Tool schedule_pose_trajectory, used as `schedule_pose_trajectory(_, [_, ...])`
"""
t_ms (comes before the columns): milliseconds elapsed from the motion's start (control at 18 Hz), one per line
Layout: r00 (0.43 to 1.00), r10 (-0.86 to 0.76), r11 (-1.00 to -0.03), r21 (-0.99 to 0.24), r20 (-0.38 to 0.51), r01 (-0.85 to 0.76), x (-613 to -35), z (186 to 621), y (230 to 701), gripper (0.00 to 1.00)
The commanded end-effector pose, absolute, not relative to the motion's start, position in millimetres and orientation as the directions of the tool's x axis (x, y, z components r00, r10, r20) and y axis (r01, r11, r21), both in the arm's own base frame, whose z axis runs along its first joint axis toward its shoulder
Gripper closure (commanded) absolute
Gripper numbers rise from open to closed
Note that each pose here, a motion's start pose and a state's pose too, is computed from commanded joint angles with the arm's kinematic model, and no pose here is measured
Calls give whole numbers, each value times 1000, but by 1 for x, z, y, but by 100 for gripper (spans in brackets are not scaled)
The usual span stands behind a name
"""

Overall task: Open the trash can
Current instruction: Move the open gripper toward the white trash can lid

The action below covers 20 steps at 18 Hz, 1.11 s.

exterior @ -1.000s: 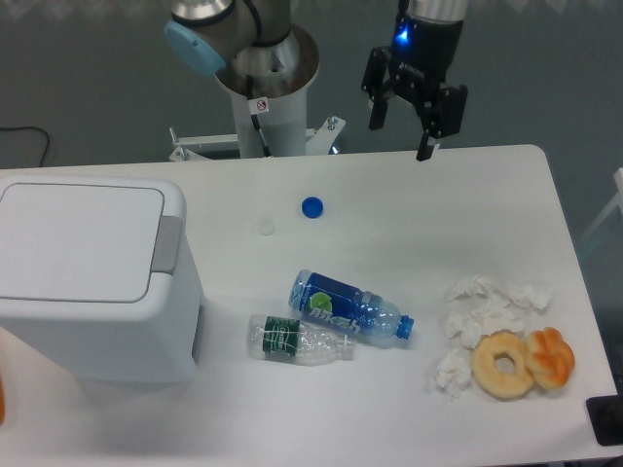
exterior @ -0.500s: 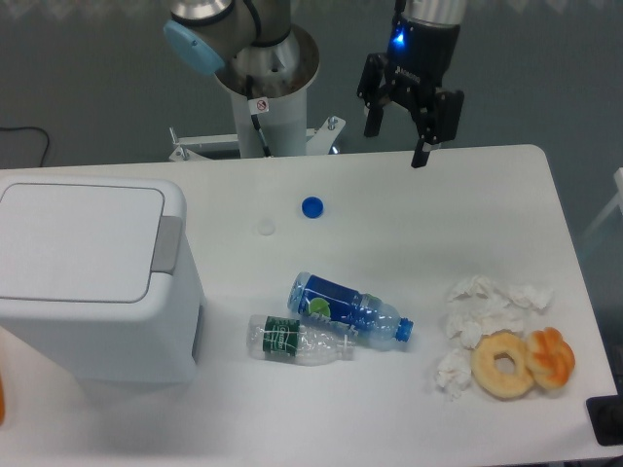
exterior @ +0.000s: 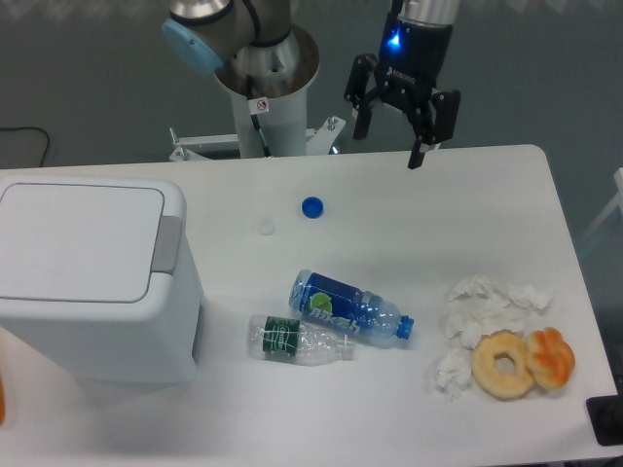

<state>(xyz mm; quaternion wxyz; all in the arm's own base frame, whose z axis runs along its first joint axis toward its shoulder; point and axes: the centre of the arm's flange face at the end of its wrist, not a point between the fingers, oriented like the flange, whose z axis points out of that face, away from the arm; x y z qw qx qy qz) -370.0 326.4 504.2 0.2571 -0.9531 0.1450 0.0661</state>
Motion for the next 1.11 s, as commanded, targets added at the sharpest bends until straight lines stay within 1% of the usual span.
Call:
schedule_pose_trajectory(222, [972, -189, -827, -511, -142, -235, -363, 506, 345, 0])
schedule_pose_trajectory(500, [997, -67, -809, -583, -37, -76, -368, 513, 355, 0])
schedule_pose_trajectory(556, [998, -54, -808, -586, -24, -58, -368, 512, 356, 0])
schedule_pose_trajectory(722, [999, -42, -800, -598, -23, -47, -365, 513, 366, 0])
schedule_pose_trajectory(833, [999, 29, -795, -605, 25, 38, -363, 513, 375, 0])
schedule_pose_trajectory(944, [990, 97, -788, -600, 99, 137, -359, 504, 395, 0])
schedule_pose_trajectory(1000, [986, 118, -780, -604, 117, 165, -354, 507, 405, 0])
schedule_pose_trajectory(1111, [985, 124, -769, -616, 122, 173, -348, 507, 424, 0])
